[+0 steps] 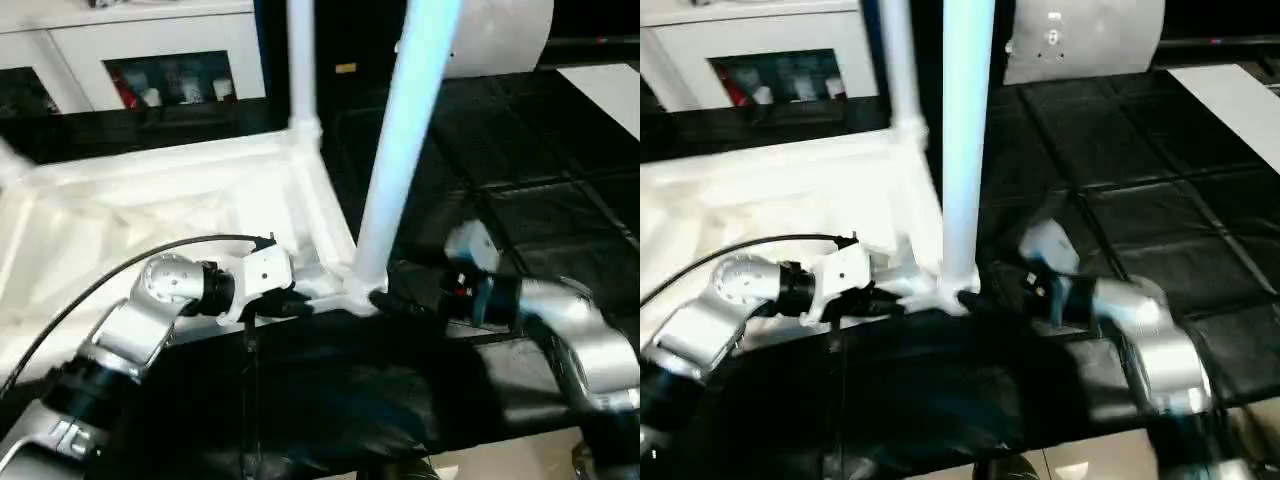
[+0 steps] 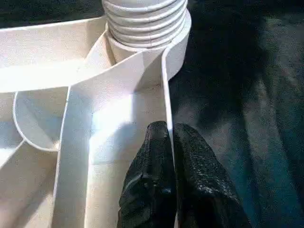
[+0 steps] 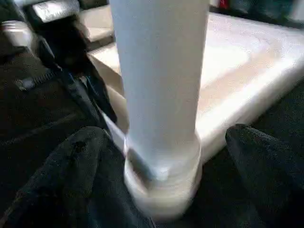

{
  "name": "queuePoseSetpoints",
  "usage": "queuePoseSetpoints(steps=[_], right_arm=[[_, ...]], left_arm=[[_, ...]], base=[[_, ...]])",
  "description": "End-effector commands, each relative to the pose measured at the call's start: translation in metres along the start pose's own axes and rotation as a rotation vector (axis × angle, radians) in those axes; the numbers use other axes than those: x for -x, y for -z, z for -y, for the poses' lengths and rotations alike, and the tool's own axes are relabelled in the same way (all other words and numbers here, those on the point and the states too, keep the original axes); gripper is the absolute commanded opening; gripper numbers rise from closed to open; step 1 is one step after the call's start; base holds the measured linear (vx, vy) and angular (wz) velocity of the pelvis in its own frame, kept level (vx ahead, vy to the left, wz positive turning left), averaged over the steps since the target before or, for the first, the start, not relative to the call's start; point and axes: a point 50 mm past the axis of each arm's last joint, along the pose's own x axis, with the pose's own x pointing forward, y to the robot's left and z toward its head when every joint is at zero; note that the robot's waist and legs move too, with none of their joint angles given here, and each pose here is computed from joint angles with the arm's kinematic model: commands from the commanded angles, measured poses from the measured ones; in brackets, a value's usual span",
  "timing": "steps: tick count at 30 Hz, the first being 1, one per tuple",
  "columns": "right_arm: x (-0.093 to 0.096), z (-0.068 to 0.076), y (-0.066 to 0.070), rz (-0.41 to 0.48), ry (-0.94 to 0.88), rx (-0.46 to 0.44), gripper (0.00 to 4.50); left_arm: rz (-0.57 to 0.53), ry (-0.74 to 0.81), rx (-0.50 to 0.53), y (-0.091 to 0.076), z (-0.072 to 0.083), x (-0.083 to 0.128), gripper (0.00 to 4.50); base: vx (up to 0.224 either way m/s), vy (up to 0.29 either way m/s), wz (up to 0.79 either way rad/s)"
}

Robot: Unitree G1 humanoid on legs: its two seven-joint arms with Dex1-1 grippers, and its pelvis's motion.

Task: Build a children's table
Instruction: Rotate leg to tighten

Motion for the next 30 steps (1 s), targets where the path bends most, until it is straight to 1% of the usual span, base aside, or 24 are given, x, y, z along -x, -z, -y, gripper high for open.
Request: queuePoseSetpoints(steps=[1,5,9,12,15,17,18,19,21,24,27,28,30], right_arm=[[-0.001,-0.001,0.003,-0.031,-0.068,0.018,4.46],[-0.007,0.002,0.006,-0.091,-0.135,0.064,4.46],[-0.014,0.005,0.008,-0.113,-0.17,0.081,4.46],[-0.018,0.007,0.008,-0.103,-0.197,0.069,4.46],[-0.019,0.007,0.007,-0.101,-0.221,0.064,4.09],[-0.02,0.008,0.009,-0.114,-0.253,0.065,4.0],[-0.02,0.008,0.009,-0.119,-0.26,0.066,3.79],[-0.02,0.008,0.01,-0.123,-0.27,0.068,3.79],[-0.02,0.008,0.011,-0.127,-0.282,0.065,3.55],[-0.022,0.009,0.013,-0.13,-0.302,0.055,3.44],[-0.022,0.009,0.013,-0.129,-0.306,0.052,3.01],[-0.022,0.009,0.014,-0.129,-0.312,0.048,3.01],[-0.023,0.009,0.015,-0.131,-0.328,0.042,2.86]], left_arm=[[-0.002,0.105,-0.06,-0.005,0.004,-0.005,0.0],[-0.006,0.151,-0.083,-0.005,0.003,-0.005,0.0],[-0.002,0.166,-0.095,-0.006,0.002,-0.006,0.0],[0.0,0.176,-0.1,-0.006,0.001,-0.006,0.0],[-0.001,0.182,-0.104,-0.006,0.001,-0.006,0.0],[-0.003,0.188,-0.109,-0.006,0.001,-0.006,0.0],[-0.003,0.188,-0.109,-0.005,0.001,-0.005,0.0],[-0.004,0.189,-0.111,-0.005,0.001,-0.005,0.0],[-0.006,0.191,-0.112,-0.005,0.001,-0.005,0.0],[-0.012,0.194,-0.115,-0.004,0.0,-0.004,0.0],[-0.013,0.195,-0.116,-0.004,0.0,-0.003,0.0],[-0.015,0.197,-0.116,-0.004,-0.001,-0.003,0.0],[-0.021,0.203,-0.116,-0.003,-0.001,-0.002,0.0]], base=[[0.0,0.0,0.0],[0.0,0.0,0.0],[0.0,0.0,0.0],[0.0,0.0,0.0],[0.0,0.0,0.0],[0.0,0.0,0.0],[0.0,0.0,0.0],[0.0,0.0,0.0],[0.0,0.0,0.0],[0.0,0.0,0.0],[0.0,0.0,0.0],[0.0,0.0,0.0],[0.0,0.0,0.0]])
